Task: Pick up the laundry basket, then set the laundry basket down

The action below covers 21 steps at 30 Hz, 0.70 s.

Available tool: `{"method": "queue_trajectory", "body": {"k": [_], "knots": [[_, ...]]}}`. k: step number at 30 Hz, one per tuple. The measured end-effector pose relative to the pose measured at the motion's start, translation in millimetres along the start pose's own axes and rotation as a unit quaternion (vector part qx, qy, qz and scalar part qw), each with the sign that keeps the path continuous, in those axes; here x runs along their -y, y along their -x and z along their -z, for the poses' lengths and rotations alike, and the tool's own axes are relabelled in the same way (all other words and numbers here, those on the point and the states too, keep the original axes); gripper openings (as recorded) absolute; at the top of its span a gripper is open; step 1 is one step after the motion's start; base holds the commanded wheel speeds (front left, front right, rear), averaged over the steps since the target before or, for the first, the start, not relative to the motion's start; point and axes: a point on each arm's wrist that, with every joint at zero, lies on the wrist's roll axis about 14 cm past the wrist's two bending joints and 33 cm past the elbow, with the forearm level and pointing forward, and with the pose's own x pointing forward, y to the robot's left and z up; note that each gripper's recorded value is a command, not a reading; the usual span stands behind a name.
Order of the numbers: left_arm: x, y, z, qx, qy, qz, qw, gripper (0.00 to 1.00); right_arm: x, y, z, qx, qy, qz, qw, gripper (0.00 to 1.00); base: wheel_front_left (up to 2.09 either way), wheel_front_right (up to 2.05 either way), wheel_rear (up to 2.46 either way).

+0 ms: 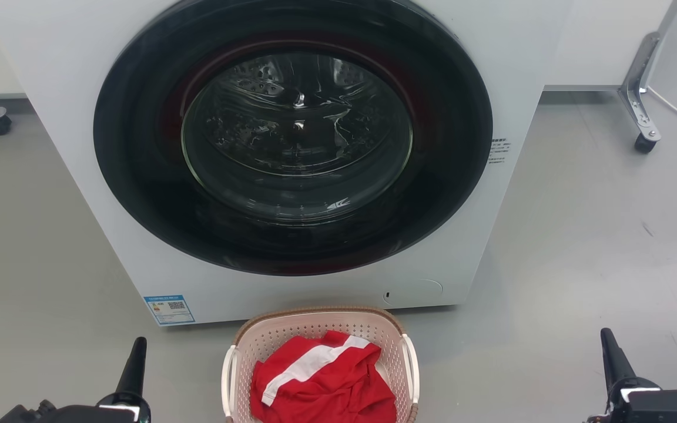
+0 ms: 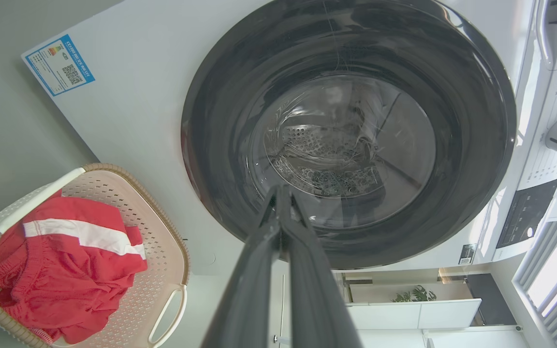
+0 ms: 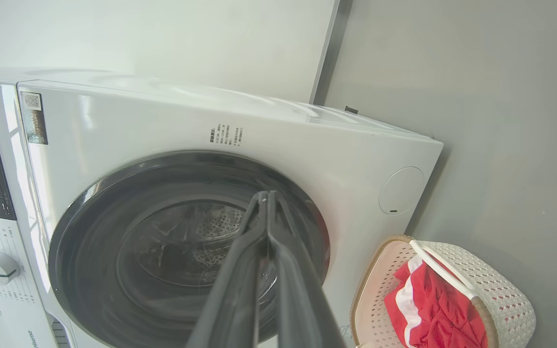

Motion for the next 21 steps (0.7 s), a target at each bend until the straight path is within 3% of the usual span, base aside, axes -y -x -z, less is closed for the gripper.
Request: {"method": "queue_trajectory", "body": {"k": [13,21], "knots": [[14.8,-10.1,-5.1,-0.001,0.092,0.034,0.995,0.00,-8.0,-6.6,-14.7,0.013,-0.101,-0.026,0.994,0.00,0.00,0.00,0.00],[17.1,-10.9,-5.4,-0.001,0.100,0.038,0.994,0.00,-11.6,-8.3,-15.2,0.013,-0.103,-0.032,0.994,0.00,0.00,0.00,0.00]]}}
